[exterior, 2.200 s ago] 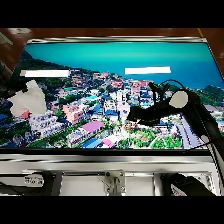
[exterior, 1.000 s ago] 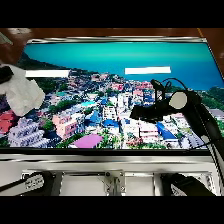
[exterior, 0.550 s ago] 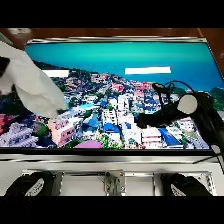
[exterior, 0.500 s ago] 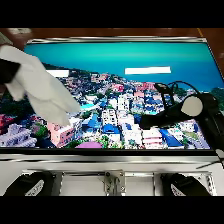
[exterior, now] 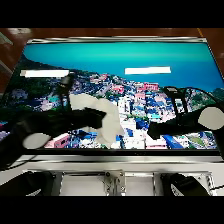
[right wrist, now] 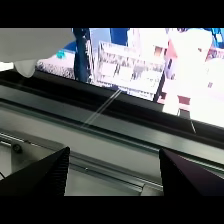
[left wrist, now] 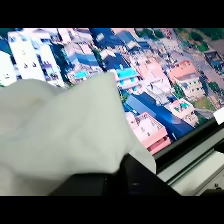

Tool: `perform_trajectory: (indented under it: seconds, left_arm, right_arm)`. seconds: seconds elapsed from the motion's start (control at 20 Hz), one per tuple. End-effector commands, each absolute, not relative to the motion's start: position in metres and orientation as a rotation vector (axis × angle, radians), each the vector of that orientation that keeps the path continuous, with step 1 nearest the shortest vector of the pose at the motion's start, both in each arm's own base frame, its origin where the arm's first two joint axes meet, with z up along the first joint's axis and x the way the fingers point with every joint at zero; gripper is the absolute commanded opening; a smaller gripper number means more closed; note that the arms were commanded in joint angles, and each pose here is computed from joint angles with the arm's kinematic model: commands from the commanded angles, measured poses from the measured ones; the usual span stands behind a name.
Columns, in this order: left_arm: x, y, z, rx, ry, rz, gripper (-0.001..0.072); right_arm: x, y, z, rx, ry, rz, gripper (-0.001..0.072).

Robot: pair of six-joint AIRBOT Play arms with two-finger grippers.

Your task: Fold the shirts.

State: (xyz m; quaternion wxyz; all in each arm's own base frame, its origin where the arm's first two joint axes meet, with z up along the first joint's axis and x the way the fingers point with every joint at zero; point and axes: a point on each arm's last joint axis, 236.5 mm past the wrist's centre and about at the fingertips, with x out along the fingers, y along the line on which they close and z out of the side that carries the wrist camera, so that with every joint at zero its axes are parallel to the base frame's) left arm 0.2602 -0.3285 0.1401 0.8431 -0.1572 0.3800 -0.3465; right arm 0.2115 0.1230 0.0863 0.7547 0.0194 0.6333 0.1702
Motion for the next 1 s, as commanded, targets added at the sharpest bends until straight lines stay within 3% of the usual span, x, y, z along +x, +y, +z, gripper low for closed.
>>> perform_trajectory:
  seconds: [0.0,0.05,0.1,0.2,0.35,0.4,0.55,0.75,0.95]
  left_arm:
    - [0.241,-0.379,0.091,-0.366,0.878,-0.774,0.0156]
    - [0.246,-0.378,0.09,-0.366,0.882,-0.763,0.0481]
    - [0.256,-0.371,0.093,-0.374,0.881,-0.737,0.0713]
    - [0.281,-0.322,0.096,-0.348,0.954,-0.613,0.0706]
    - [0.31,-0.2,0.104,-0.176,1.02,-0.416,0.0679]
    - [0.314,-0.159,0.102,-0.171,1.043,-0.334,0.0629]
    - [0.302,-0.073,0.074,-0.277,1.172,-0.152,0.0629]
    - [0.288,-0.069,0.014,-0.563,1.291,-0.159,0.0633]
    - [0.301,-0.092,-0.032,-0.675,1.338,-0.152,0.0654]
  right_arm:
    - [0.213,0.12,0.088,0.032,1.367,0.36,0.068]
    - [0.214,0.116,0.087,0.021,1.364,0.346,0.068]
    - [0.216,0.111,0.086,0.006,1.361,0.327,0.068]
    - [0.22,0.098,0.084,-0.035,1.353,0.279,0.068]
    - [0.229,0.073,0.083,-0.109,1.333,0.189,0.068]
    - [0.232,0.067,0.083,-0.129,1.324,0.164,0.068]
    - [0.243,0.06,0.086,-0.151,1.277,0.135,0.068]
    - [0.262,0.066,0.088,-0.132,1.209,0.143,0.068]
    - [0.269,0.071,0.077,-0.13,1.236,0.146,0.068]
